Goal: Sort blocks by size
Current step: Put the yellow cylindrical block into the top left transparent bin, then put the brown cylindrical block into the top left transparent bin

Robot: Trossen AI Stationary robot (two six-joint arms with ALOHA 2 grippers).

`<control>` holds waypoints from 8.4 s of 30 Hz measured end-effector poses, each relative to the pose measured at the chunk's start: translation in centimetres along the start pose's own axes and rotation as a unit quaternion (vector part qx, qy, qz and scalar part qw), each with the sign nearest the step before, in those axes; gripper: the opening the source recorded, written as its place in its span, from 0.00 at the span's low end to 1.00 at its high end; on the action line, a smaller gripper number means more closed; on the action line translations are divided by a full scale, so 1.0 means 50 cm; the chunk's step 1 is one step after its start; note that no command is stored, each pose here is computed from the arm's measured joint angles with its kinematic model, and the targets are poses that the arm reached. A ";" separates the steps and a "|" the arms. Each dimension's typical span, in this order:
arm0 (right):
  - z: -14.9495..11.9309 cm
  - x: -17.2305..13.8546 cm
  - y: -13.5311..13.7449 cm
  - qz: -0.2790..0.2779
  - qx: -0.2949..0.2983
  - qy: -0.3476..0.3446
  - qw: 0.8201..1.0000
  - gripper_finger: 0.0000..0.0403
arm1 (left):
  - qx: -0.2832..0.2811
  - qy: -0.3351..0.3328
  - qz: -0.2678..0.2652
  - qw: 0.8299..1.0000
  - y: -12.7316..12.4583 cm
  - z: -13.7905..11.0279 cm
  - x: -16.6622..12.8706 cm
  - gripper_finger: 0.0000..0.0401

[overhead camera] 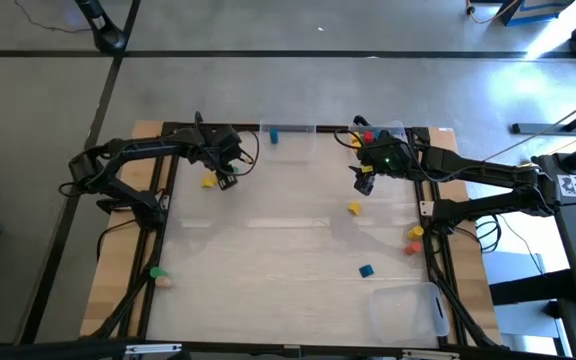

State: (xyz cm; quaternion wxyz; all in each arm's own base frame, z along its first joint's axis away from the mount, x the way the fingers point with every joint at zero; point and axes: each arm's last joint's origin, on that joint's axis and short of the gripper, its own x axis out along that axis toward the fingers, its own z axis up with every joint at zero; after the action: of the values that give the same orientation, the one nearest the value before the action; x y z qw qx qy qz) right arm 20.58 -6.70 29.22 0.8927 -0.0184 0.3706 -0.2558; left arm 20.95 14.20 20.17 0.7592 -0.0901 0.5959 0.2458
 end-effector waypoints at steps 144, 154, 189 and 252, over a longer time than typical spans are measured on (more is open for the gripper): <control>0.001 0.023 0.009 0.019 -0.041 0.012 0.999 0.66 | 0.113 0.050 -0.182 0.975 -0.325 -0.150 -0.187 0.49; -0.006 0.022 0.011 0.038 -0.036 0.031 0.998 0.66 | 0.224 0.081 -0.201 0.950 -0.389 -0.244 -0.203 0.46; -0.011 0.022 0.011 0.039 -0.032 0.044 0.998 0.66 | 0.418 0.129 -0.125 0.891 -0.490 -0.496 -0.176 0.45; 0.085 0.173 0.077 0.214 0.012 -0.166 0.963 0.41 | 0.046 -0.275 -0.134 0.951 -0.206 0.110 -0.137 0.29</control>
State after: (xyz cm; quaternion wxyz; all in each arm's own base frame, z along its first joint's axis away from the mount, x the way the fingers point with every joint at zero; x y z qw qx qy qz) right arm 30.29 -8.06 25.83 0.9757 0.0300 0.2095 -0.0569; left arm 29.47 5.85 26.58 0.9229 -0.0632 0.3569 0.1295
